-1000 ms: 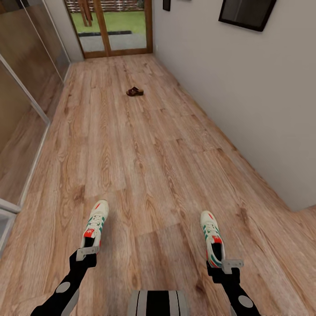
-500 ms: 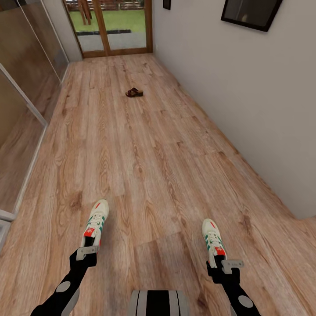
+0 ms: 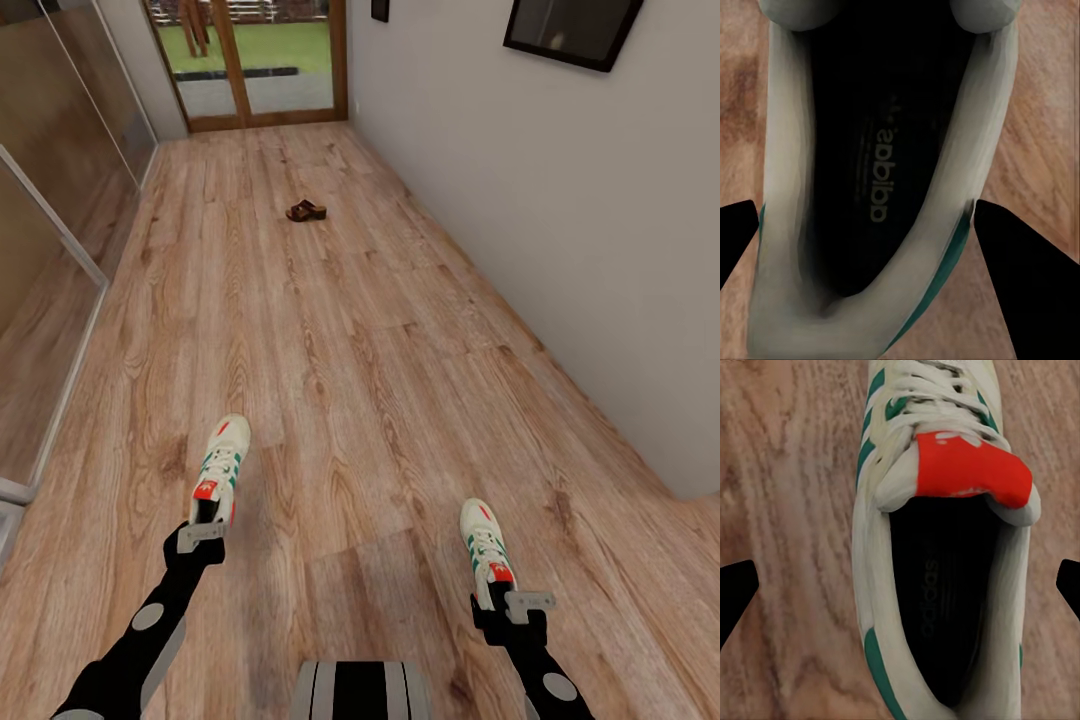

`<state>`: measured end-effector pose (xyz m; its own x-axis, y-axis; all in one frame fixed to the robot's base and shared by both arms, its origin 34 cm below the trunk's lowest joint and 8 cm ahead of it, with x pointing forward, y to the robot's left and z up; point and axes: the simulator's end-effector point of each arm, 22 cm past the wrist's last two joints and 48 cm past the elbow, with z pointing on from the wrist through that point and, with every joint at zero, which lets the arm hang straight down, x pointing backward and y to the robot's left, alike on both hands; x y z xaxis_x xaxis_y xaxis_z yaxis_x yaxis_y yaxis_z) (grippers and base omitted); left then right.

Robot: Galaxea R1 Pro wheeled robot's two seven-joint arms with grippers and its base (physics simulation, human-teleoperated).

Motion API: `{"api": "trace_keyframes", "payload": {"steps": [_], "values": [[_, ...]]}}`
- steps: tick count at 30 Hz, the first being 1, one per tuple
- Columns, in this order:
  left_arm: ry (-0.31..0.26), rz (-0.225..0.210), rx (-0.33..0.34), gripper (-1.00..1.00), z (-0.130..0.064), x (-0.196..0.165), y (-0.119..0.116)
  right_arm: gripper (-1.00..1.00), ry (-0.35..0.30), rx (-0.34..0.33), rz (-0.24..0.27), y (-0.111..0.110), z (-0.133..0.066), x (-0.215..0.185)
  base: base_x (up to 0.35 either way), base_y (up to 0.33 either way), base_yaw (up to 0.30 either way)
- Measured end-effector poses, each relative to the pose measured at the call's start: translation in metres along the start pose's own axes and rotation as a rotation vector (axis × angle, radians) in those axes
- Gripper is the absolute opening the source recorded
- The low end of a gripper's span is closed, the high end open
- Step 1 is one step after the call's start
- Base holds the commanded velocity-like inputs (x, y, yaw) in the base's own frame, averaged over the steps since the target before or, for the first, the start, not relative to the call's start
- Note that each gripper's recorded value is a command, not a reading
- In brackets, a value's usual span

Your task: Pick up the two gym shoes and the two sandals from the corridor floor and place them onto the hallstand (shoe rack) in the corridor, making sure they are on the rack and not on the floor. Arrange them so the two gym shoes are next to each other and the two sandals are next to each other.

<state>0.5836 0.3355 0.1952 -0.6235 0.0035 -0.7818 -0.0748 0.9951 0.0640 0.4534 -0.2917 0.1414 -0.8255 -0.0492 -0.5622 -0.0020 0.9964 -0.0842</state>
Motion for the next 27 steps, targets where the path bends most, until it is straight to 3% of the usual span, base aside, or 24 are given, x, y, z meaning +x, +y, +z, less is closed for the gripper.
{"api": "trace_keyframes", "payload": {"steps": [11,27], "values": [[0.024,-0.001,0.005,-1.0,-0.015,0.02,-0.001,1.0,0.0,0.001,0.0,0.0,0.0,0.0,0.0,0.0,-0.069],[0.045,0.002,0.035,-1.0,-0.017,0.034,-0.007,1.0,0.018,-0.001,-0.001,0.001,0.002,0.01,0.0,0.0,-0.044]]}}
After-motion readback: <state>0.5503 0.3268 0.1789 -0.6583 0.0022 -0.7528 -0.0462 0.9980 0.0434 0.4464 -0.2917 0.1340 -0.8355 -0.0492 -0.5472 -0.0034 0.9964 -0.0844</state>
